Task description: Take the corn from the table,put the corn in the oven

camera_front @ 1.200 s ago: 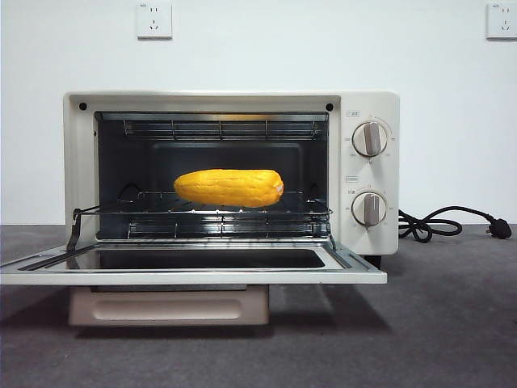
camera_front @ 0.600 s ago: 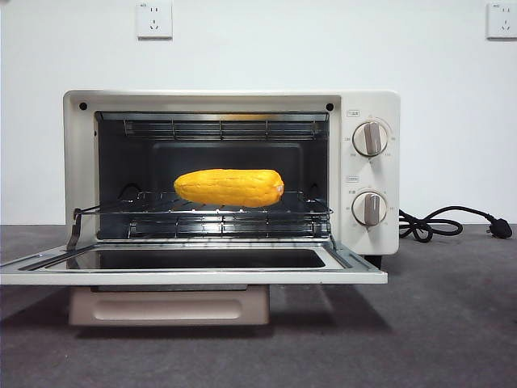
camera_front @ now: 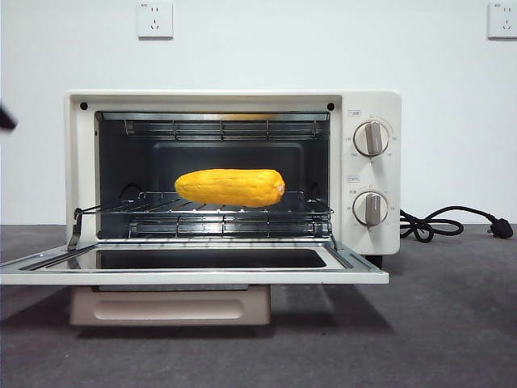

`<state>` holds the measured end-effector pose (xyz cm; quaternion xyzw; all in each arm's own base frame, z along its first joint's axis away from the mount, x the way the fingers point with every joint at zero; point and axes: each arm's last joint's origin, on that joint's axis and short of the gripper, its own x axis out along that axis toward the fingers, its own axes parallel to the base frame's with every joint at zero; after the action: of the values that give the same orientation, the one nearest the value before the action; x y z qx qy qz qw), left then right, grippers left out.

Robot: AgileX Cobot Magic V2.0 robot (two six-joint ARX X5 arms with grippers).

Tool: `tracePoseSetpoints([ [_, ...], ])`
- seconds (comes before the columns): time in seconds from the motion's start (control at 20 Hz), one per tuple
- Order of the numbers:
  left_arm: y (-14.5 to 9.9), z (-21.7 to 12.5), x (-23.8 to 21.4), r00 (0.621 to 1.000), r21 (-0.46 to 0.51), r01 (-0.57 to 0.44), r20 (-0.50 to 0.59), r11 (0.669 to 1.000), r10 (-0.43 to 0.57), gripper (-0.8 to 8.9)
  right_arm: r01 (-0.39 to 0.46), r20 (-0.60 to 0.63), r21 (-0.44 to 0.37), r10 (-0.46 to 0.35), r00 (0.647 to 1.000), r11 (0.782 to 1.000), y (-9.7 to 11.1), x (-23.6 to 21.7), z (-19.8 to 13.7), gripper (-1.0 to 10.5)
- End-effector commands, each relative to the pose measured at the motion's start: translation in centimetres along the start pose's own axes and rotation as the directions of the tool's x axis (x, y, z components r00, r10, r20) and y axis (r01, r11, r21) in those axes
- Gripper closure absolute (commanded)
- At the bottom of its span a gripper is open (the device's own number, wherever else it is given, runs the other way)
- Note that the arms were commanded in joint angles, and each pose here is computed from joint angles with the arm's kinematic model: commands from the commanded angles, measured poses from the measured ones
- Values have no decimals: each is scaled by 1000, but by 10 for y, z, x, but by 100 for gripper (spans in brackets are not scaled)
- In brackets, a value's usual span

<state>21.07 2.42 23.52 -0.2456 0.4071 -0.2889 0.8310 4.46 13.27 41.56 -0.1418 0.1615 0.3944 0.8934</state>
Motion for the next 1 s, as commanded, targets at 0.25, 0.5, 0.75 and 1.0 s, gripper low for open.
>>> tracePoseSetpoints([
  [0.25,23,-26,14,995,-86,-91,-48,992,87,822,10,-56,14,-9,998,1000,-12,11,-2,958],
  [0.5,33,-27,20,985,-110,-162,-84,981,153,822,-51,-200,19,54,978,999,-29,29,-10,958],
  [0.75,52,-32,36,977,-182,-164,-163,969,135,822,-47,-301,38,56,952,998,-48,47,-16,958],
  [1.0,56,-35,48,974,-208,-128,-208,970,84,822,12,-355,77,17,935,997,-72,60,-22,958],
])
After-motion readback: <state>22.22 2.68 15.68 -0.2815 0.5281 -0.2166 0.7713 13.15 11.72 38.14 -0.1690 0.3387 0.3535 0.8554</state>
